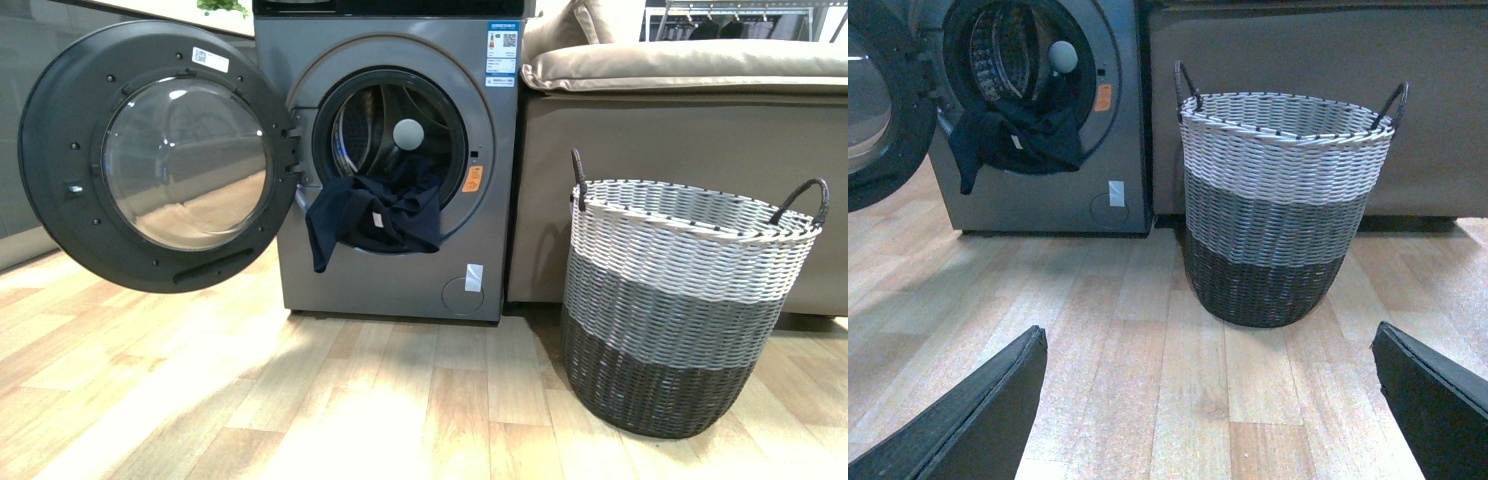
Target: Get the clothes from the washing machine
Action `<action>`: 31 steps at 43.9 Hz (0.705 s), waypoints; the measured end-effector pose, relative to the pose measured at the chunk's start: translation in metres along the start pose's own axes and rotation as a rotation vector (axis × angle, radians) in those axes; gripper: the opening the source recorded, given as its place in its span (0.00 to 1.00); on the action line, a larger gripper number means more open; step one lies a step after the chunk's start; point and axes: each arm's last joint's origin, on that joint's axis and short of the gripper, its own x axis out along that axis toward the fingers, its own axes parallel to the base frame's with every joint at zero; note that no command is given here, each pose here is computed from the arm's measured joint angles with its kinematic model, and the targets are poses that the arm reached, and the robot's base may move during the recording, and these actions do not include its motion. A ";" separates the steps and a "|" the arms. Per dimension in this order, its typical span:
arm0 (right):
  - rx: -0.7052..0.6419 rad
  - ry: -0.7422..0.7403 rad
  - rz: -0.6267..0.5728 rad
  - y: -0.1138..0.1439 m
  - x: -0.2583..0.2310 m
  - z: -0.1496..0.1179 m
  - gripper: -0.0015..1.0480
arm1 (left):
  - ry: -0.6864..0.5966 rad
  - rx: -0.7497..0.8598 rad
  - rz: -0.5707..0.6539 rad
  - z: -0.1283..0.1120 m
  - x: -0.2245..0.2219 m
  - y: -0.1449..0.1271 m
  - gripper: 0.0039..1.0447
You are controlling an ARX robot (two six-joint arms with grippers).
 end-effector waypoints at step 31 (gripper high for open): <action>0.000 0.000 0.000 0.000 0.000 0.000 0.93 | 0.000 0.000 0.000 0.000 0.000 0.000 0.94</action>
